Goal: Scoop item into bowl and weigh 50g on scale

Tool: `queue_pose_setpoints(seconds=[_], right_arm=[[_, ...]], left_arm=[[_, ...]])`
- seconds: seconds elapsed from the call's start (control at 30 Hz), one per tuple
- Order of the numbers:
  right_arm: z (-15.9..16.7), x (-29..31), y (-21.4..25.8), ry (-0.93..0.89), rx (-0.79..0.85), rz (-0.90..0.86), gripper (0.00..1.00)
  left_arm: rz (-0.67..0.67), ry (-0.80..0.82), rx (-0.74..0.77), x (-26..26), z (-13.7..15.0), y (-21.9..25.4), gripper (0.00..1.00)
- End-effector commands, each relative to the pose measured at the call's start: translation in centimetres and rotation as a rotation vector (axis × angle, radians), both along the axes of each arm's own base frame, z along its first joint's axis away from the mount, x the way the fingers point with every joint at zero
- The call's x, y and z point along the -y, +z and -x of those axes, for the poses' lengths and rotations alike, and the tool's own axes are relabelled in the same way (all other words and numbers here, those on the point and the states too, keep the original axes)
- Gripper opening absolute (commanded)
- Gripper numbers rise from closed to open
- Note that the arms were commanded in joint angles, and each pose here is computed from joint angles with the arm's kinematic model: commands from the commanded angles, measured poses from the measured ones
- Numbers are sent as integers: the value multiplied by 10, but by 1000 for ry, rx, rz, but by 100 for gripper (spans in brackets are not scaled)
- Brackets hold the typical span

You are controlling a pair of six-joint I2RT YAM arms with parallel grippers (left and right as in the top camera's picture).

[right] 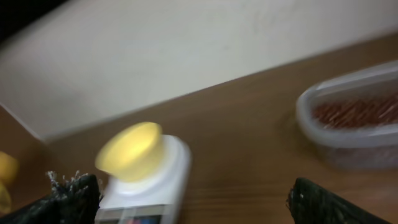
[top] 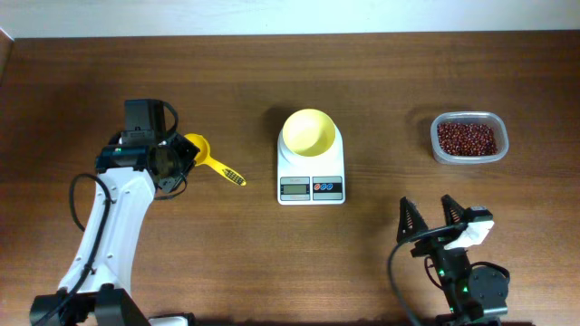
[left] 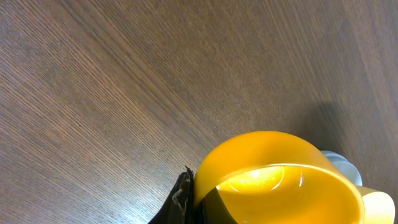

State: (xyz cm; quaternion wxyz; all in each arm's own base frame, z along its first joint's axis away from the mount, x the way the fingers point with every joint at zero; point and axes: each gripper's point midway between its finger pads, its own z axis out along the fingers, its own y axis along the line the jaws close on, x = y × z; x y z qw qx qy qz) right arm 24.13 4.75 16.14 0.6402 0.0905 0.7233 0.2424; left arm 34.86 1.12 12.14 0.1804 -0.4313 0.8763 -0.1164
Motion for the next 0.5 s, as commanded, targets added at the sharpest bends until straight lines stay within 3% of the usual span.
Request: queue_pose_setpoints(seconds=[0.0, 0.47], right_arm=[[5, -18, 0, 85, -90, -333, 99], [4, -14, 13, 71, -21, -280, 99]], left_arm=[[-7, 24, 42, -2, -6, 15, 0], [39, 29, -15, 5, 7, 10, 0]])
